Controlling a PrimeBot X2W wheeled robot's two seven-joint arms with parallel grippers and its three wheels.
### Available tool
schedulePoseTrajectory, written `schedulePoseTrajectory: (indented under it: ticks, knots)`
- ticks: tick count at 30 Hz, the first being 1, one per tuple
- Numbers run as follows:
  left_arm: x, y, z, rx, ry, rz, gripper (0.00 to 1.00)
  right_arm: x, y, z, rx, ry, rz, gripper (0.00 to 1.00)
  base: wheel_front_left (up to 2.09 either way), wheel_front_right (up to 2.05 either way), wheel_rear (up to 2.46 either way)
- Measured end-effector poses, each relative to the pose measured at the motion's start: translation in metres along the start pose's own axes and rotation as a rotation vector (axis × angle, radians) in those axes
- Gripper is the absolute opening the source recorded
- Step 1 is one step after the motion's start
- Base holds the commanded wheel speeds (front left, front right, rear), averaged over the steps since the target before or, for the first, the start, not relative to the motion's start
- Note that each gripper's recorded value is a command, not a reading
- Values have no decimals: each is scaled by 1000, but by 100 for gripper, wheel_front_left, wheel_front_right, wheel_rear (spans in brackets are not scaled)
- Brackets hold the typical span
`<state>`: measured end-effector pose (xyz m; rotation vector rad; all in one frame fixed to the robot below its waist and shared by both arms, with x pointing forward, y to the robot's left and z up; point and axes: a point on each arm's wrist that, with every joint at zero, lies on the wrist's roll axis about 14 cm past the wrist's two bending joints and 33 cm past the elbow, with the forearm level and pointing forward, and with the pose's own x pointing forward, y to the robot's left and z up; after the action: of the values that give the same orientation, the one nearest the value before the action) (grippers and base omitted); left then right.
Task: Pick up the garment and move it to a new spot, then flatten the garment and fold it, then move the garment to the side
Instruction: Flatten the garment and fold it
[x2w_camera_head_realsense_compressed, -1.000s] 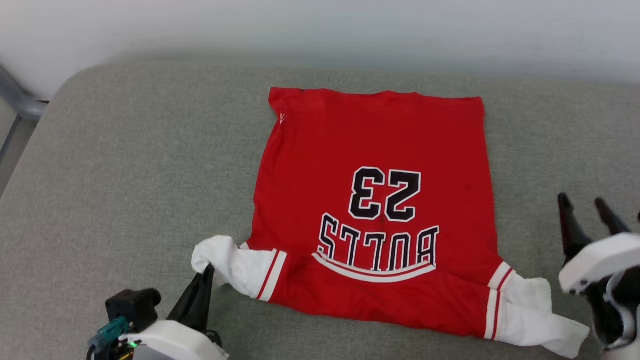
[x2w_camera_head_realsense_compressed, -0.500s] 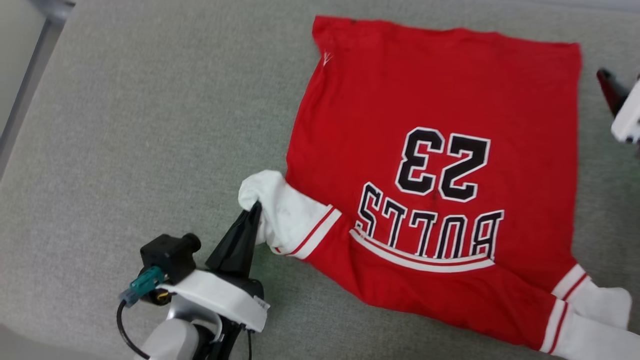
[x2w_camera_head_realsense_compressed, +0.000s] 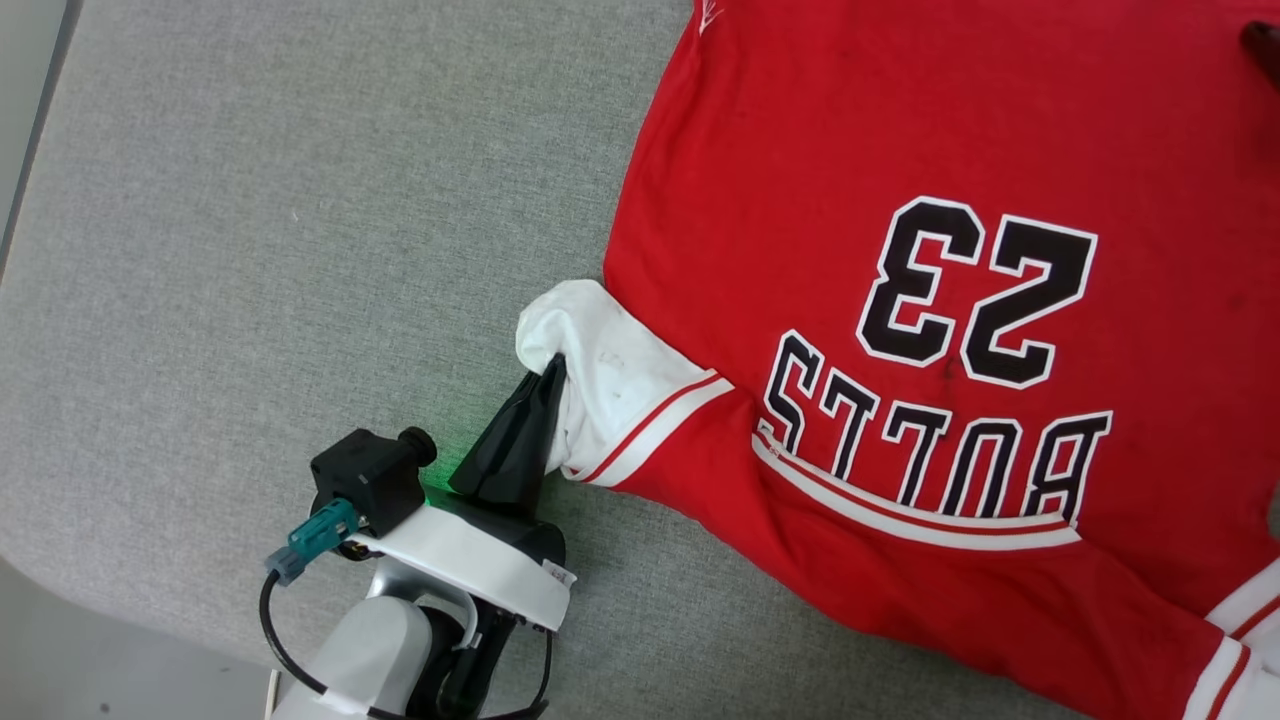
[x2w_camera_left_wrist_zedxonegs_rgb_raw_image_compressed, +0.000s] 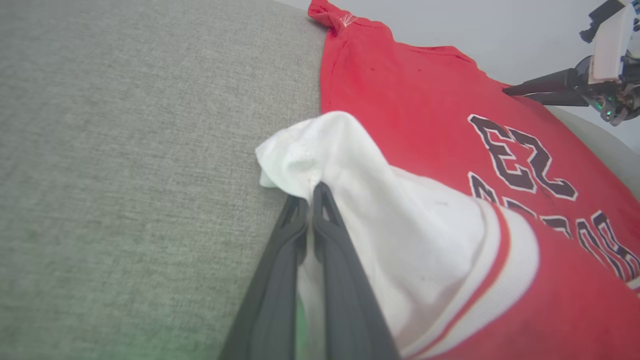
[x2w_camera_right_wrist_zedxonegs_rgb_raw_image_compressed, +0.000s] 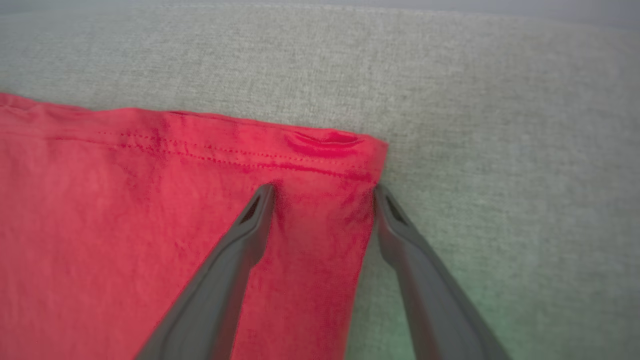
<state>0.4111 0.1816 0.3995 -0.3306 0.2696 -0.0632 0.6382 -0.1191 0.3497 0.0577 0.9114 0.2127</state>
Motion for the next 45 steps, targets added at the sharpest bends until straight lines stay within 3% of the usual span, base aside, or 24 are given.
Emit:
schedulePoseTrajectory:
  ticks: [4, 5, 7, 20, 25, 37, 42, 43, 45]
  knots:
    - [0, 2, -5, -6, 9, 12, 0, 6, 0, -15, 16, 93, 8, 100, 0, 0, 0]
    - [-1, 2, -5, -8, 9, 11, 0, 6, -1, -18, 21, 119, 8, 49, 0, 0, 0]
    - [-1, 2, -4, -9, 4, 12, 0, 3, -2, -19, 26, 142, 8, 0, 0, 0, 0]
    - [-22, 4, 9, 0, -19, 38, 0, -47, -27, -6, -34, 98, -84, 0, 0, 0, 0]
    - [-43, 7, 14, -12, -25, 72, 0, -103, -49, 3, -72, -19, -136, 0, 0, 0, 0]
    - [-68, 1, 20, -10, -25, 61, 0, -210, -101, -94, 23, -74, -209, 0, 0, 0, 0]
    - [-75, -7, 24, -2, -29, 35, 0, -249, -107, -162, 115, -58, -232, 0, 0, 0, 0]
    - [-77, -9, 25, 0, -29, 27, 0, -260, -103, -191, 163, -47, -232, 0, 0, 0, 0]
    - [-78, -10, 25, 3, -31, 23, 0, -264, -100, -206, 183, -35, -232, 0, 0, 0, 0]
